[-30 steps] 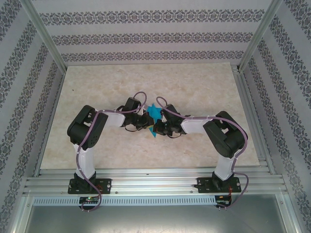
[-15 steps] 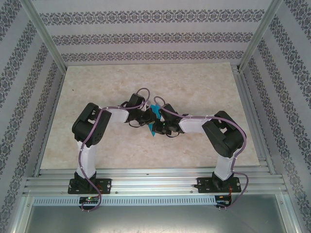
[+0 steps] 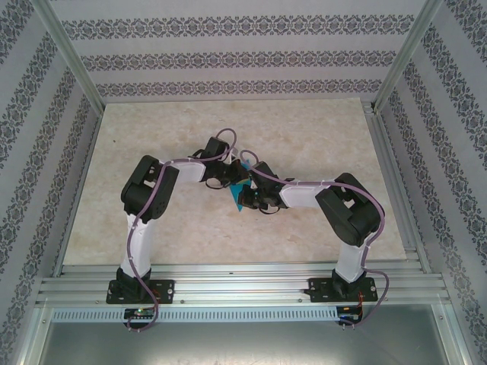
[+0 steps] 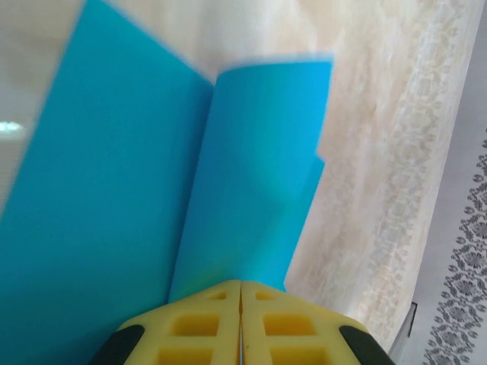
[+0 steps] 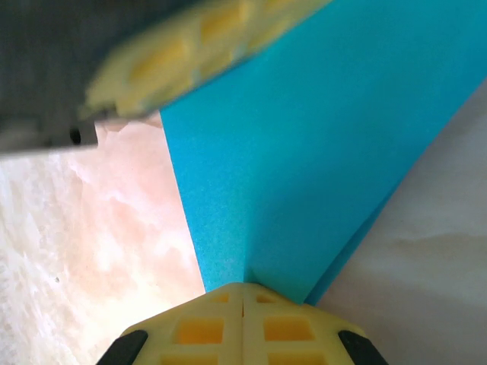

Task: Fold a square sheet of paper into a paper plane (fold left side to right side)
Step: Fourth fold the wing at the center of the table.

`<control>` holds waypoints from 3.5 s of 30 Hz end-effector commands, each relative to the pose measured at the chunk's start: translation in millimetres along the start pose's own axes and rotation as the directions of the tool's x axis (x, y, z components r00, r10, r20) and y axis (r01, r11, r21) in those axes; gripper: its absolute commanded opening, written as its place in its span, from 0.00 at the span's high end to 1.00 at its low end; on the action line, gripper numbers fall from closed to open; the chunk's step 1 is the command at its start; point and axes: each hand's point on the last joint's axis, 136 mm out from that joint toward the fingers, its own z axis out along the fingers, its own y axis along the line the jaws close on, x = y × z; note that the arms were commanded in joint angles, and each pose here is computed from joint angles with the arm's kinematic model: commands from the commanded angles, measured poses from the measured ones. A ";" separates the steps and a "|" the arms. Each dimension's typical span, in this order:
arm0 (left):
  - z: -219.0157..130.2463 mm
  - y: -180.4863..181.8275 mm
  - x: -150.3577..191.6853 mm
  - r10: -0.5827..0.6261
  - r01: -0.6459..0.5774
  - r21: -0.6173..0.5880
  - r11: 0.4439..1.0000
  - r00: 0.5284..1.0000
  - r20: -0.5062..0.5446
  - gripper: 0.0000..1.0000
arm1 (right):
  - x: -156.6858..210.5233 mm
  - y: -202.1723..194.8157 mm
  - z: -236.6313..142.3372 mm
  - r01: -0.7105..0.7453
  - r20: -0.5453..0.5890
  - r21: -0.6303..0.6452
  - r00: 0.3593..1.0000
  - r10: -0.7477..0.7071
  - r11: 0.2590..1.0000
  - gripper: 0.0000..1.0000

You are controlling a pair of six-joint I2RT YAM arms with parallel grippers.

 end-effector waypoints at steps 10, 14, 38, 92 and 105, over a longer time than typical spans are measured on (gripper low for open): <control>3.5 17.6 -86.7 0.036 -0.033 -0.027 0.999 0.990 0.138 0.88 | 71.0 -74.2 11.7 -0.020 -0.210 0.252 0.975 0.074 0.968 0.95; 7.8 13.6 -99.6 0.045 -0.043 -0.014 0.999 0.988 0.151 0.87 | 71.3 -74.2 11.9 -0.020 -0.210 0.248 0.975 0.074 0.968 0.94; -137.2 -1.1 -0.5 0.158 -0.153 -0.038 0.987 0.960 0.232 0.75 | -45.0 31.3 -72.9 0.061 0.072 -0.213 0.996 -0.046 0.975 0.84; -11.8 78.5 131.8 0.039 -0.068 -0.330 0.942 0.995 -0.092 0.83 | -116.8 -5.4 38.7 -0.034 -0.017 -0.024 0.999 0.034 0.999 0.93; -8.9 91.5 145.8 0.016 -0.064 -0.362 0.930 0.991 -0.133 0.84 | -161.8 -2.6 39.3 0.073 0.078 -0.017 0.994 -0.072 0.997 0.91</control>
